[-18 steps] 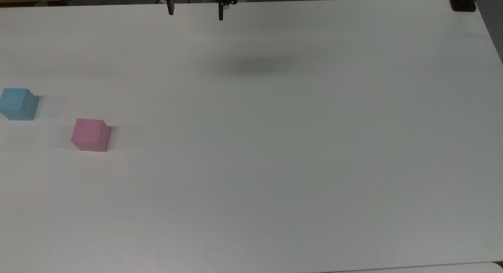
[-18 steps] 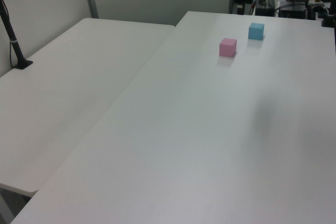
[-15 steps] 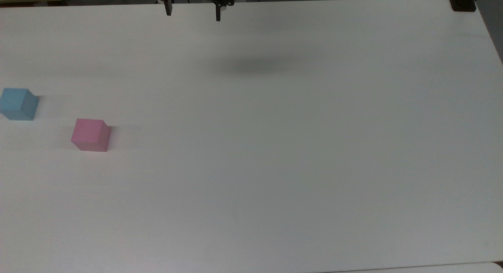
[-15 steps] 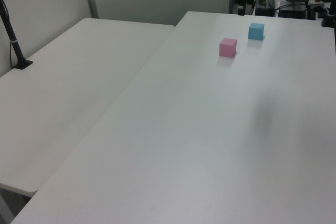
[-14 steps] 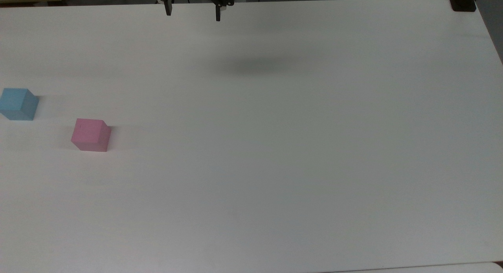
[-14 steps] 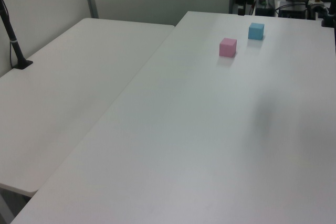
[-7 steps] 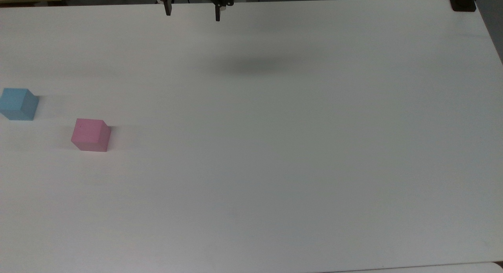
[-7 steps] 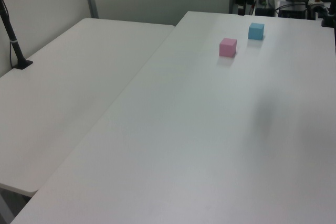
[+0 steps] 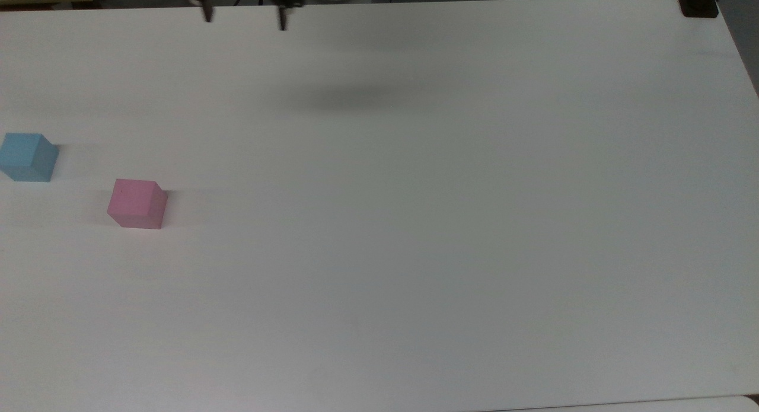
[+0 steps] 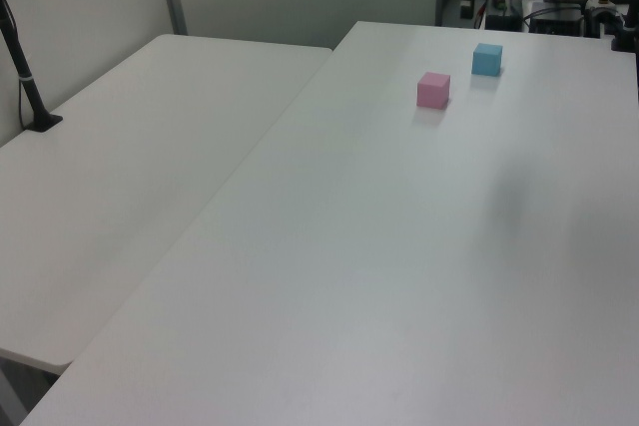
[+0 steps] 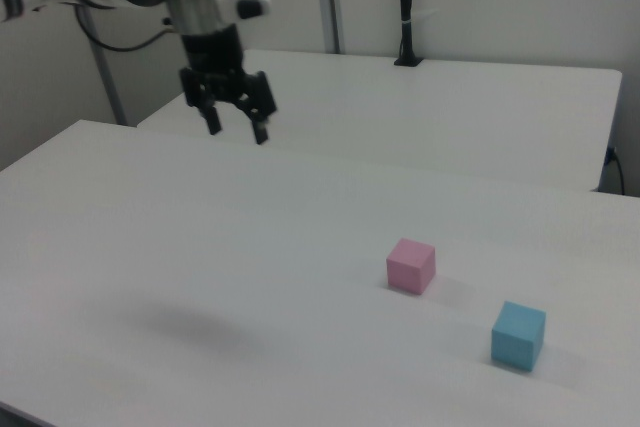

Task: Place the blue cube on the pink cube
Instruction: 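Move the open gripper over the light-blue cube and lower it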

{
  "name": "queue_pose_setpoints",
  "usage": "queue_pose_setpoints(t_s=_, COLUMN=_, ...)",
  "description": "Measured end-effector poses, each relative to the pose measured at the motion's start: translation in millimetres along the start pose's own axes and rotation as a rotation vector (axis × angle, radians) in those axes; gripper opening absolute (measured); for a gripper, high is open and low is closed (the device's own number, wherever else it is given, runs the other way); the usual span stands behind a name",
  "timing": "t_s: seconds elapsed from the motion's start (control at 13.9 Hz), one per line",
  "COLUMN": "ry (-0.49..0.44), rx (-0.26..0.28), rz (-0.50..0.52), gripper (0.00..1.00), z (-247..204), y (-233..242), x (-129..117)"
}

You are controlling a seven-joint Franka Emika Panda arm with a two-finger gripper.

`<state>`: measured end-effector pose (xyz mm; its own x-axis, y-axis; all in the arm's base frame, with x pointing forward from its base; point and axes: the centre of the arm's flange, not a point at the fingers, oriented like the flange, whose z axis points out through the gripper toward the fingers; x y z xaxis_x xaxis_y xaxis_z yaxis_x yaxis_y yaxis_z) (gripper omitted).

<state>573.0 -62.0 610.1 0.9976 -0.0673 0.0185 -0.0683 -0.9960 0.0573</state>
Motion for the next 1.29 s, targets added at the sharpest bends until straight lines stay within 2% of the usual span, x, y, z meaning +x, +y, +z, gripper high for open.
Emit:
queue_pose_setpoints(t_s=0.29, ry=0.040, rx=-0.025, rz=0.065, gripper=1.00, z=40.5, y=145.5, x=6.5)
queue_pose_setpoints(t_s=0.43, ry=0.052, rx=-0.053, rz=0.070, gripper=1.00, z=99.1, y=231.5, x=10.1)
queue_pose_setpoints(t_s=0.65, ry=0.062, rx=-0.084, rz=0.055, gripper=1.00, z=170.3, y=298.4, x=11.6)
queue_pose_setpoints(t_s=0.93, ry=0.093, rx=-0.130, rz=0.041, gripper=1.00, z=228.3, y=358.6, x=8.6)
queue_pose_setpoints(t_s=1.08, ry=0.117, rx=-0.150, rz=0.041, gripper=1.00, z=239.1, y=370.3, x=12.8)
queue_pose_setpoints(t_s=1.29, ry=0.112, rx=-0.152, rz=0.033, gripper=1.00, z=247.7, y=375.3, x=12.9)
